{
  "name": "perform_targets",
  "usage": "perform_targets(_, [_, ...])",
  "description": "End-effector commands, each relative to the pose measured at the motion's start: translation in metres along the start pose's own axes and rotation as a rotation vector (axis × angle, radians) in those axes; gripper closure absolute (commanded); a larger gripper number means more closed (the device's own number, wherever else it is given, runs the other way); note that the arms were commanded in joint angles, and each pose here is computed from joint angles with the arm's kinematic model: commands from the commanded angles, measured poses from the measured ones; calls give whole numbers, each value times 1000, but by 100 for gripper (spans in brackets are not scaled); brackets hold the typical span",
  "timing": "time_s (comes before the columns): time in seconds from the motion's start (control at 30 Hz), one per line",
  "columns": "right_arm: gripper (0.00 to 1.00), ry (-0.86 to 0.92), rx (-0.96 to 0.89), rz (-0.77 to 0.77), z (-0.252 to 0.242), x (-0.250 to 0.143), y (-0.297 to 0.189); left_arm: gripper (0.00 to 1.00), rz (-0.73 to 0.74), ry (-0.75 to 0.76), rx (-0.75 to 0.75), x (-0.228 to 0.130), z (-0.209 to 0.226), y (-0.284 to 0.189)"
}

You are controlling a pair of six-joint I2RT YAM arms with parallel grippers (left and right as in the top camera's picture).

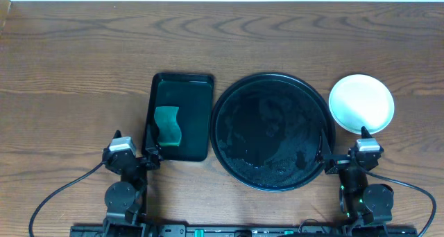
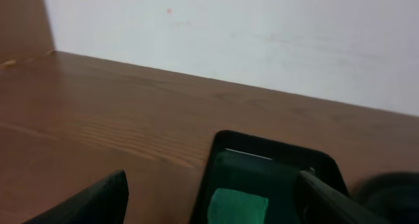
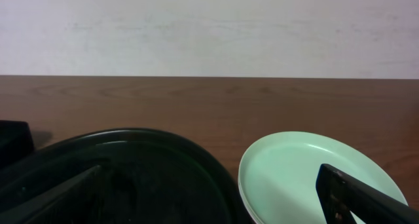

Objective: Clean dirty plates on tray and stack at the side

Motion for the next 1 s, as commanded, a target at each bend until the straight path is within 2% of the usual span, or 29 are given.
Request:
perform_targets(0.0, [1,-11,-3,-1,-1,0,0,20,82,98,-94,-24,-12,0])
perform_targets(0.17, [1,-11,-3,-1,-1,0,0,20,84,148,-120,-25,-16,0])
perform_targets(0.97, [1,-11,-3,-1,-1,0,0,20,84,148,-119,-25,-16,0])
Point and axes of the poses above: each gripper's point midway between its finger pads, its own y axis out along the fingers, its own z axis along the line the jaws close on, x = y × z, the point moved 1 cm from there along -y, back along the fingers, and after that the axes turned 4 degrees about -y, right-handed, at the moved point
